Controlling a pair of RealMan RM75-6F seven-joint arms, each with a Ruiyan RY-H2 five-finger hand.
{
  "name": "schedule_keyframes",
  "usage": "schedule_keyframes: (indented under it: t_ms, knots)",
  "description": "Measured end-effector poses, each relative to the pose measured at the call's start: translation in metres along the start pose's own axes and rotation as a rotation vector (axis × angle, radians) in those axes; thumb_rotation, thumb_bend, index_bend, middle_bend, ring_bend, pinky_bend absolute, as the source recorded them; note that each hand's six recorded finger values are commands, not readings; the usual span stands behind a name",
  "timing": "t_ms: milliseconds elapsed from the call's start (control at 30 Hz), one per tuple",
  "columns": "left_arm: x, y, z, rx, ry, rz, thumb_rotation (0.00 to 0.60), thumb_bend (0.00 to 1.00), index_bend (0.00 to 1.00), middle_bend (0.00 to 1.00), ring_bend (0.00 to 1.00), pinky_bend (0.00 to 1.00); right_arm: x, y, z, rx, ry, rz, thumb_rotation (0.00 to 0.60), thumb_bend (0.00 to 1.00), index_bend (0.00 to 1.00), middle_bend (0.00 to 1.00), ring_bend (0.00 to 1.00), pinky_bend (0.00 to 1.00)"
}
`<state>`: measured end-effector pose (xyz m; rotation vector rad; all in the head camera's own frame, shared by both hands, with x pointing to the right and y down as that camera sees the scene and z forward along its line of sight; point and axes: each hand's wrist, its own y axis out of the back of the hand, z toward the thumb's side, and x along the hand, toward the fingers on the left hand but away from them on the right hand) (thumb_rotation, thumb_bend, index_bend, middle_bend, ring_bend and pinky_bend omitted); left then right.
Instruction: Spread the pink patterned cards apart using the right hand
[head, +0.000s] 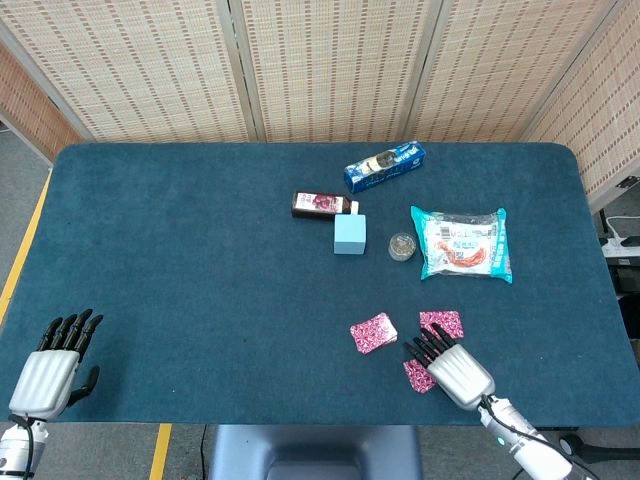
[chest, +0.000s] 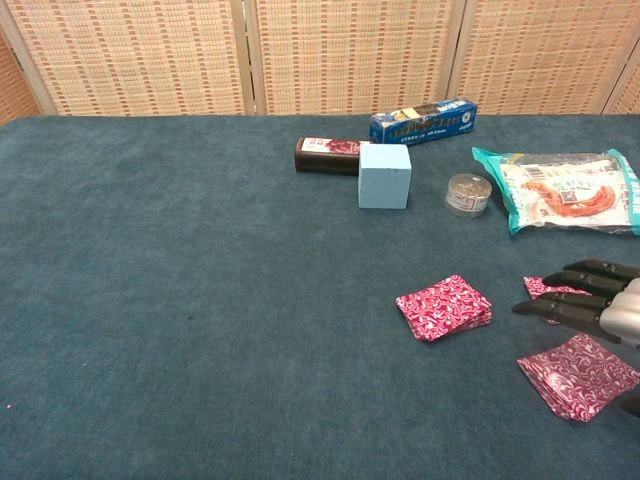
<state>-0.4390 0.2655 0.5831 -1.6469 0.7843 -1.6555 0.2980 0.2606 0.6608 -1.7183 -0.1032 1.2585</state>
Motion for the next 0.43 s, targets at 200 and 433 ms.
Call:
schedule_keyframes:
  t_ms: [200, 433]
  knots:
    - [-0.001, 0.003, -0.001, -0.012, -0.003, 0.012, 0.600, 0.46, 0.00, 0.00, 0.00, 0.07, 0.025, 0.021, -0.020, -0.101, -0.112, -0.102, 0.600, 0.22, 0.00, 0.06, 0.00, 0.00]
    - [0.001, 0.008, -0.002, -0.021, -0.020, 0.059, 0.600, 0.47, 0.00, 0.00, 0.00, 0.07, 0.082, 0.046, -0.073, -0.179, -0.434, -0.354, 0.600, 0.22, 0.00, 0.00, 0.00, 0.00]
